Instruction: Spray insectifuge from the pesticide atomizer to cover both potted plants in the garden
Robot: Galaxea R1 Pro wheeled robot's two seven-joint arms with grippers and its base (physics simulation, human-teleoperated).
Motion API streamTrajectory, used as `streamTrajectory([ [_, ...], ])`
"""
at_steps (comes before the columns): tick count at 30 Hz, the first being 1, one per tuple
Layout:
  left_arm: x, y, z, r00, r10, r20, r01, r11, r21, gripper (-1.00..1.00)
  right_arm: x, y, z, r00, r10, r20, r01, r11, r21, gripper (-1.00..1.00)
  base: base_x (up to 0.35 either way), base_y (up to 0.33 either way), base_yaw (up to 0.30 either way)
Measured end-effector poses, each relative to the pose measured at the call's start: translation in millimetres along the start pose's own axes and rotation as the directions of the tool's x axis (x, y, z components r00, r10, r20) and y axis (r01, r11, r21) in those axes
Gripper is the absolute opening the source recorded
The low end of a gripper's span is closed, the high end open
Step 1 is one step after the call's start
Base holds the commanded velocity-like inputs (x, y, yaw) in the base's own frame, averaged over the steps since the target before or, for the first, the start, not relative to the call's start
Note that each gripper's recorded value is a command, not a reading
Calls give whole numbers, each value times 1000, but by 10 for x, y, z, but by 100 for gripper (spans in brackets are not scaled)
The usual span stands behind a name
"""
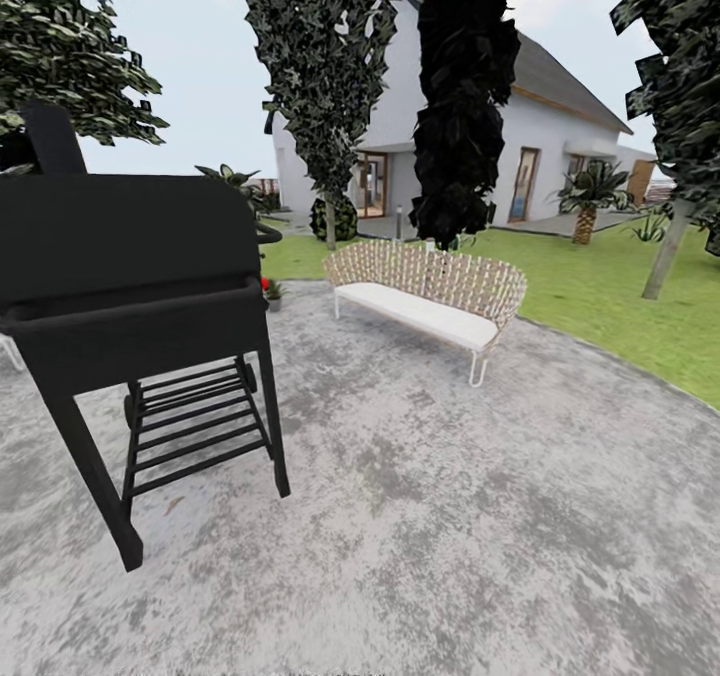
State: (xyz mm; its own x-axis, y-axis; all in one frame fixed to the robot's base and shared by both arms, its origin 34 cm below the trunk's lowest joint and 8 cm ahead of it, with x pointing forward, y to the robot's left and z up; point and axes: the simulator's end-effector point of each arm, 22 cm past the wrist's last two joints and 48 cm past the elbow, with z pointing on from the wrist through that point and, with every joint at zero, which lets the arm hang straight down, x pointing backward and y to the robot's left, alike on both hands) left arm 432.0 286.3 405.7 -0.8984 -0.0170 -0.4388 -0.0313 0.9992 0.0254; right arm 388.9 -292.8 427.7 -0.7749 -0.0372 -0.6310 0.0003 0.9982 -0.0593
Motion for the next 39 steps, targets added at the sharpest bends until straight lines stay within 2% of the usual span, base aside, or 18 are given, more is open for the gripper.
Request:
streamTrajectory([
  [4,75,17,65,1000,2,-2,-2,1000,-2,100,68,2,51,1000,0,4,0,1000,0,100,0,0,262],
  [8,66,0,127,999,3,53,-3,1000,-2,100,145,27,102,1000,0,2,0,1000,-5,100,0,0,261],
  [12,100,16,195,998,3,68,-2,1000,-6,100,226,51,155,1000,-3,-3,3,1000,-10,100,0,0,261],
  [21,223,47,353,998,-1,68,2,1000,-12,100,417,63,274,1000,-7,-16,7,1000,-8,100,0,0,261],
  [26,290,96,442,997,-29,68,30,999,-20,100,599,69,328,999,-8,-39,7,1000,-8,100,0,0,261],
  [34,407,69,587,997,-37,65,39,999,-18,100,793,55,429,999,-4,-54,3,1000,-3,100,0,0,261],
  [39,433,69,591,997,-37,61,38,999,-18,100,811,56,428,998,-4,-58,4,1000,-3,100,0,0,261],
])
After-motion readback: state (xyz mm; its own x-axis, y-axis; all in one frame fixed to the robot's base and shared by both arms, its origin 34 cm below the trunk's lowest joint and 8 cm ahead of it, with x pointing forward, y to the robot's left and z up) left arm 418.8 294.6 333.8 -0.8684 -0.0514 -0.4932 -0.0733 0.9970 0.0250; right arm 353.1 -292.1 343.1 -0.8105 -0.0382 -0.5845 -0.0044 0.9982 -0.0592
